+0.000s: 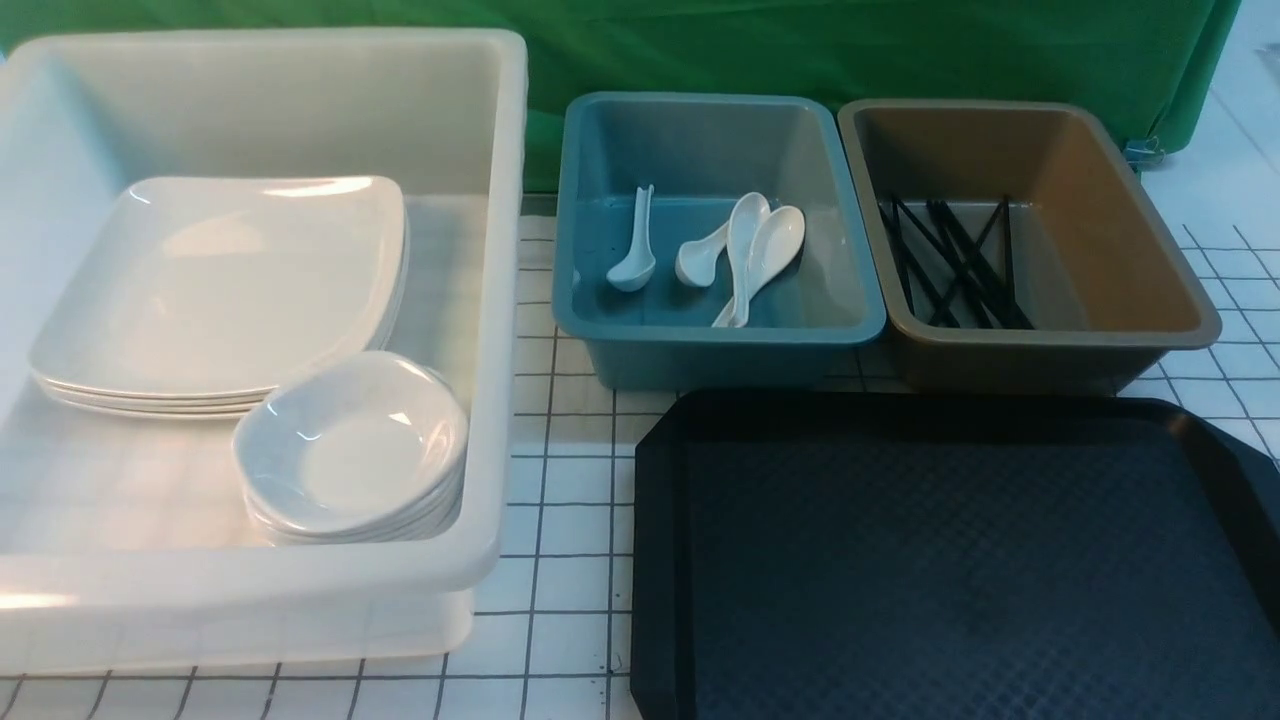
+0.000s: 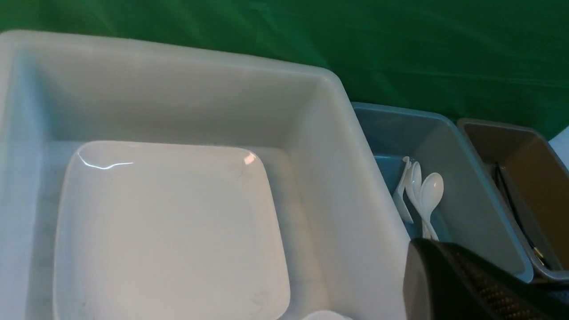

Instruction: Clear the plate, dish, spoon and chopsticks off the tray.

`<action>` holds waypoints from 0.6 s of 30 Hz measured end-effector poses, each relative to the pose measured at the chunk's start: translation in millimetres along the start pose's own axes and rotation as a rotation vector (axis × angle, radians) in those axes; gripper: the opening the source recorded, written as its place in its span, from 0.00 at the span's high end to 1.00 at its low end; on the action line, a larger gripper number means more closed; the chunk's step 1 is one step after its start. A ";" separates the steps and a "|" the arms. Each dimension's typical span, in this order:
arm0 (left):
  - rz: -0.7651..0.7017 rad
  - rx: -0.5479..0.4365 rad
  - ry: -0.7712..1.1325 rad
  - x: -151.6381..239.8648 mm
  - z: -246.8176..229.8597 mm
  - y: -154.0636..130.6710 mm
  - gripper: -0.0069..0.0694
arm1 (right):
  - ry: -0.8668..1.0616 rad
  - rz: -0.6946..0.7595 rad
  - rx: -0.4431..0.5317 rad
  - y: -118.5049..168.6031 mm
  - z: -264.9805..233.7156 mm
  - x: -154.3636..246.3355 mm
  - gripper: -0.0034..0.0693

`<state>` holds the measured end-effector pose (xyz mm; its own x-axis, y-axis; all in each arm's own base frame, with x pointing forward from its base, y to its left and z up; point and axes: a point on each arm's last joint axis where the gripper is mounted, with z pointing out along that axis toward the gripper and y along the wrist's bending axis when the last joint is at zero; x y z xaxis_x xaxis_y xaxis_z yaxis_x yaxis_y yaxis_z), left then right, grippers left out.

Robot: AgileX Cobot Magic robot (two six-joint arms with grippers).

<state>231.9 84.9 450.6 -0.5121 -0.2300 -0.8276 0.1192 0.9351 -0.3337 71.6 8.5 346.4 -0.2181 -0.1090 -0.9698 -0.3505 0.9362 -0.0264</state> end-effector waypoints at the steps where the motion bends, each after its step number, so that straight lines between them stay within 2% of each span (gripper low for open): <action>1: 0.001 0.003 0.004 0.4 -0.3 -0.7 0.93 | -0.037 0.007 -0.009 3.9 5.3 5.2 0.95; 6: 0.003 0.002 0.011 1.0 -0.4 -0.5 0.92 | -0.110 -0.008 -0.106 18.0 13.7 14.8 0.95; 8: 0.003 0.002 0.011 1.0 -0.4 -0.5 0.92 | -0.172 -0.056 -0.207 27.8 12.2 11.1 0.95; 9: 0.003 0.002 0.011 1.0 -0.4 -0.5 0.92 | -0.183 -0.074 -0.226 29.6 11.7 10.3 0.95; 10: 0.003 0.002 0.009 0.9 -0.4 -0.6 0.91 | -0.222 -0.146 -0.309 37.5 9.1 8.6 0.95; 11: 0.003 0.002 0.009 0.9 -0.4 -0.6 0.91 | -0.244 -0.196 -0.352 41.8 7.4 8.0 0.95; 16: 0.003 0.002 0.009 0.9 -0.4 -0.6 0.91 | -0.172 -0.304 -0.523 55.7 2.5 19.0 0.95; 18: 0.003 0.002 0.009 0.9 -0.4 -0.6 0.91 | -0.117 -0.273 -0.614 62.1 -1.0 24.7 0.95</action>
<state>231.1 84.3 450.2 -0.5197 -0.2250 -0.8242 0.1223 0.9352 -0.3325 43.6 63.6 321.0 0.0392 -0.2453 -0.9686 -0.8398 0.5173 -0.1650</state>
